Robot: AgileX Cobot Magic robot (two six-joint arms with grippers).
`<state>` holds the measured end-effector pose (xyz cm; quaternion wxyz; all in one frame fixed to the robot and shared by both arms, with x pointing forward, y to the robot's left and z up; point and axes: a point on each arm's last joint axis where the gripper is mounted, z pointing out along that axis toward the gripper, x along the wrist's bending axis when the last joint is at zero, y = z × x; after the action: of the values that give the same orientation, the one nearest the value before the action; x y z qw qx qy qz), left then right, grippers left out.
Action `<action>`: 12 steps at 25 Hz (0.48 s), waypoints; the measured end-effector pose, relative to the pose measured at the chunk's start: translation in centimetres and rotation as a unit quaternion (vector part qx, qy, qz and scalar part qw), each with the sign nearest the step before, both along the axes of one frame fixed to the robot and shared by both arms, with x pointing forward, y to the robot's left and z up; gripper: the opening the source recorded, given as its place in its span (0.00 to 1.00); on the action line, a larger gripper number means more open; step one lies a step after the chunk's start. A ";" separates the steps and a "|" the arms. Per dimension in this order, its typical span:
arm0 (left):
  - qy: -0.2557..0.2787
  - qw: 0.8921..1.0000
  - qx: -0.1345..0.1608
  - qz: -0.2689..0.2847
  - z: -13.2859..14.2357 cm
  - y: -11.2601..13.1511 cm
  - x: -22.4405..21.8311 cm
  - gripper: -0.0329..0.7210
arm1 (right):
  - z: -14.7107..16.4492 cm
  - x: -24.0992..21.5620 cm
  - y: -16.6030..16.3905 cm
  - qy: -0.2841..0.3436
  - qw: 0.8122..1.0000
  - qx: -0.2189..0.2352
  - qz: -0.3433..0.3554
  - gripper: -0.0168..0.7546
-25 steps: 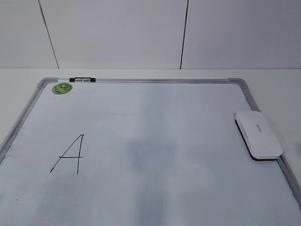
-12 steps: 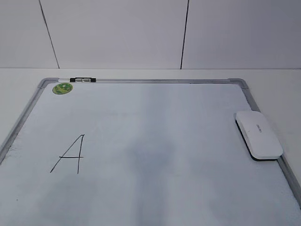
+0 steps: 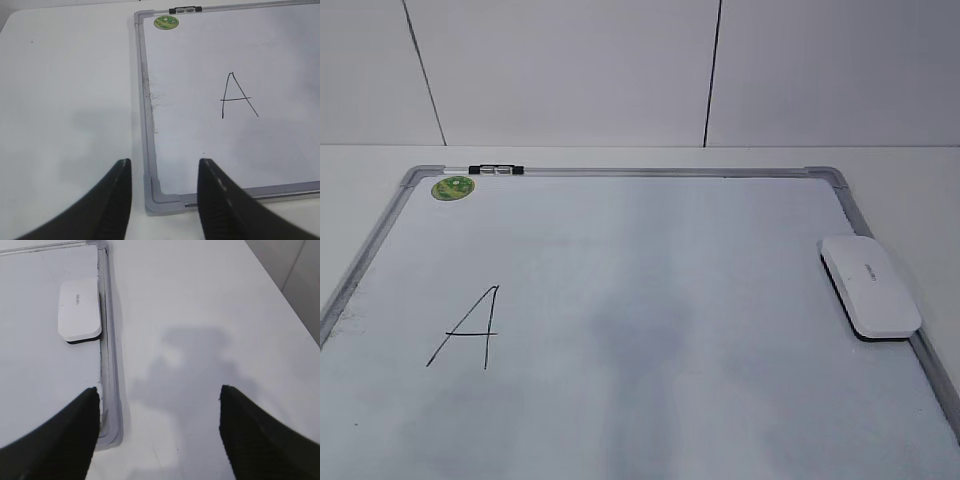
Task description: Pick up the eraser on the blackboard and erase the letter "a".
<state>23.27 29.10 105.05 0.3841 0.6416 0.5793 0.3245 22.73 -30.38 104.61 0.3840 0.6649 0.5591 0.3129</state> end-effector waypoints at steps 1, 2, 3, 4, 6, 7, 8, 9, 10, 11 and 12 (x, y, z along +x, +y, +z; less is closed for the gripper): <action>0.000 1.000 0.000 0.000 0.0 0.0 0.0 0.48 | 0.0 0.0 0.0 0.000 1.000 0.000 0.000 0.79; 0.000 1.000 0.000 0.000 0.0 0.0 0.0 0.47 | 0.0 0.0 0.0 0.000 1.000 0.000 0.000 0.79; 0.000 1.000 0.000 0.000 0.0 0.0 0.0 0.47 | 0.0 0.0 0.0 0.000 1.000 0.000 0.000 0.79; 0.000 1.000 0.000 0.000 0.0 0.0 0.0 0.47 | 0.0 0.0 0.0 0.000 1.000 0.000 0.000 0.79; 0.000 1.000 0.000 0.000 0.0 0.0 0.0 0.47 | 0.0 0.0 0.0 0.000 1.000 0.000 0.000 0.79; 0.000 1.000 0.000 0.000 0.0 0.0 0.0 0.47 | 0.0 0.0 0.0 0.000 1.000 0.000 0.000 0.79; 0.000 1.000 0.000 0.000 0.0 0.0 0.0 0.47 | 0.0 0.0 0.0 0.000 1.000 0.000 0.000 0.79; 0.000 1.000 0.000 0.000 0.0 0.0 0.0 0.47 | 0.0 0.0 0.0 0.000 1.000 0.000 0.000 0.79; 0.000 1.000 0.000 0.000 0.0 0.0 0.0 0.47 | 0.0 0.0 0.0 0.000 1.000 0.000 0.000 0.79; 0.000 1.000 0.000 0.000 0.0 0.0 0.0 0.47 | 0.0 0.0 0.0 0.000 1.000 0.000 0.000 0.79; 0.000 1.000 0.000 0.000 0.0 0.0 0.0 0.47 | 0.0 0.0 0.0 0.000 1.000 0.000 0.000 0.79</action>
<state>23.27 29.10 105.05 0.3841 0.6416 0.5793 0.3245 22.73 -30.38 104.61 0.3840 0.6649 0.5591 0.3129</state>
